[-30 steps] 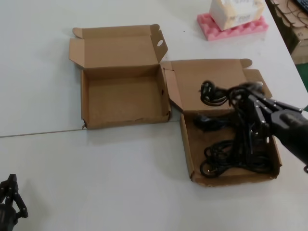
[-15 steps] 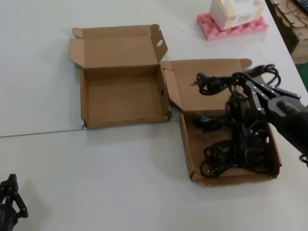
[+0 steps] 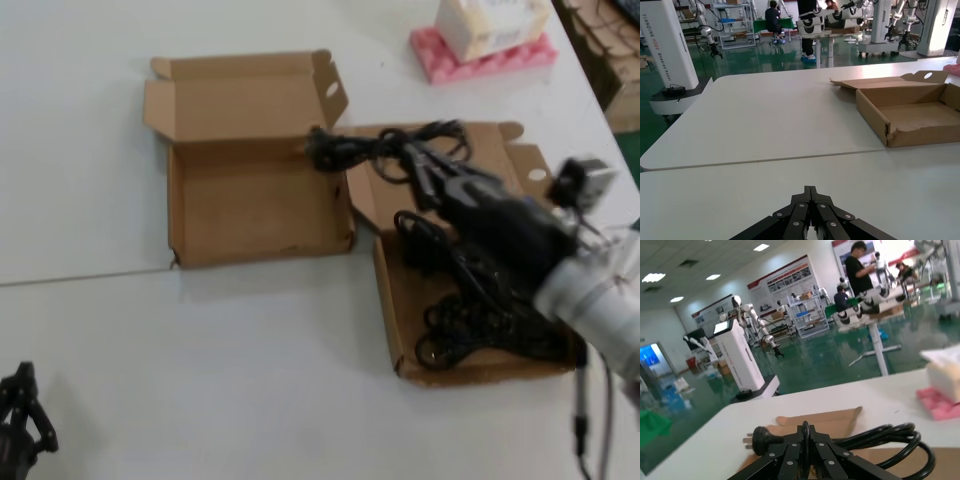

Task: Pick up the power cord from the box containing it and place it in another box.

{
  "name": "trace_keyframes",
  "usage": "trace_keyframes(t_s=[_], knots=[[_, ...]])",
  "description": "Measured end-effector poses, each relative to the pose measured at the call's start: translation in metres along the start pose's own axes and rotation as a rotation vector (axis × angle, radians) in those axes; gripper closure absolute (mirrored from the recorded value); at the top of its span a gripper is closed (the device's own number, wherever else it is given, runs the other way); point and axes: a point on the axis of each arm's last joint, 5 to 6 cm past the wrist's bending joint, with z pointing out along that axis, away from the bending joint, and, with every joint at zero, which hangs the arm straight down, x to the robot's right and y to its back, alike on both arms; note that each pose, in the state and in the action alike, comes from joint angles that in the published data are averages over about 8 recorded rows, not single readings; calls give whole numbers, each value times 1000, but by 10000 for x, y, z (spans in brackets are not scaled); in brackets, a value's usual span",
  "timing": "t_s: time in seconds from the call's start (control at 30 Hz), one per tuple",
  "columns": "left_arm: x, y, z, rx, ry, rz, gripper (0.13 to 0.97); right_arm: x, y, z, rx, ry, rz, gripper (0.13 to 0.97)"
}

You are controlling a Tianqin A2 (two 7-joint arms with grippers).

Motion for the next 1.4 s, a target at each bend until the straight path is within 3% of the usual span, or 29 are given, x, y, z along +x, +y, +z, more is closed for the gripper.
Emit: trace_keyframes(t_s=[0.33, 0.67, 0.9, 1.07, 1.2, 1.4], knots=[[0, 0, 0, 0, 0, 0, 934, -345, 227, 988, -86, -76, 129, 934], [0, 0, 0, 0, 0, 0, 934, -673, 395, 1387, -191, -130, 121, 925], [0, 0, 0, 0, 0, 0, 934, -761, 462, 1439, -217, -134, 105, 896], [0, 0, 0, 0, 0, 0, 934, -787, 417, 1379, -181, -132, 92, 845], [0, 0, 0, 0, 0, 0, 934, -764, 250, 1256, -99, -133, 93, 798], [0, 0, 0, 0, 0, 0, 934, -628, -171, 887, 82, -136, 92, 687]])
